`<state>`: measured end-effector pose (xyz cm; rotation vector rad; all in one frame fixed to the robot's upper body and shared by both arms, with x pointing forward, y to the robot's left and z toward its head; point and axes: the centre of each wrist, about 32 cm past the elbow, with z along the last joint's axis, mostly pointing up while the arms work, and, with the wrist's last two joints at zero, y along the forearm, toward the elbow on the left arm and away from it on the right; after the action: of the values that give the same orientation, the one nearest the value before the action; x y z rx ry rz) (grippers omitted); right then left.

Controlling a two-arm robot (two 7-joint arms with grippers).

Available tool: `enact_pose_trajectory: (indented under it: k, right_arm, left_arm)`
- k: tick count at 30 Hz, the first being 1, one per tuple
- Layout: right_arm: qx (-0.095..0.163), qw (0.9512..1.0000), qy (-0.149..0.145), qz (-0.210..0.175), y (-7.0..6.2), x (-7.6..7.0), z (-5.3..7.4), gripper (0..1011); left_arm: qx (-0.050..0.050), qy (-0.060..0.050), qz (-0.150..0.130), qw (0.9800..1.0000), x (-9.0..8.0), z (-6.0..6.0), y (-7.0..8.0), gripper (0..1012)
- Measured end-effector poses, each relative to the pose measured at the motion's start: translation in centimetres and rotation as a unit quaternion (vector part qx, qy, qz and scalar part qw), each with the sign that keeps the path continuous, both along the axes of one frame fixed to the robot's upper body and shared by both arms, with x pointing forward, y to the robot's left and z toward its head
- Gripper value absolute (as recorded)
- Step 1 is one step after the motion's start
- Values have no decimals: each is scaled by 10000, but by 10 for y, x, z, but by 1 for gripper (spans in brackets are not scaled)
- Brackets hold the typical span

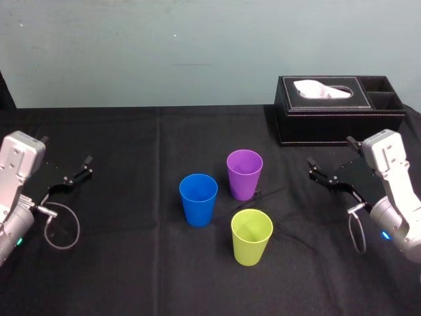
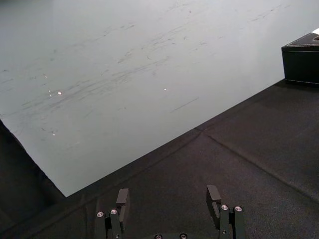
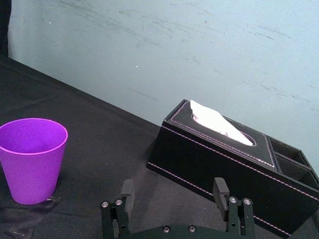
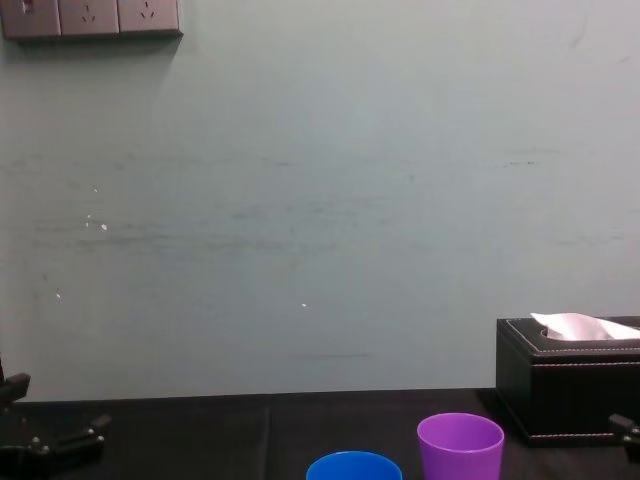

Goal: Stack the three plastic cups sequentially using one hand.

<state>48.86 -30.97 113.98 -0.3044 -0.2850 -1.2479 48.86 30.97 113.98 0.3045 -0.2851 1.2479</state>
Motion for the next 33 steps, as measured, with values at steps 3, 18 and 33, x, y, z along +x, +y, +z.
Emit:
enact_pose_trajectory:
  k: [3, 18, 33]
  right_arm:
    - [0, 10000, 0, 0, 0, 0, 0, 1003]
    - [0, 10000, 0, 0, 0, 0, 0, 1003]
    - [0, 10000, 0, 0, 0, 0, 0, 1003]
  left_arm:
    - [0, 0, 0, 10000, 0, 0, 0, 1010]
    - [-1, 0, 0, 10000, 0, 0, 0, 1010]
    - [0, 0, 0, 10000, 0, 0, 0, 1010]
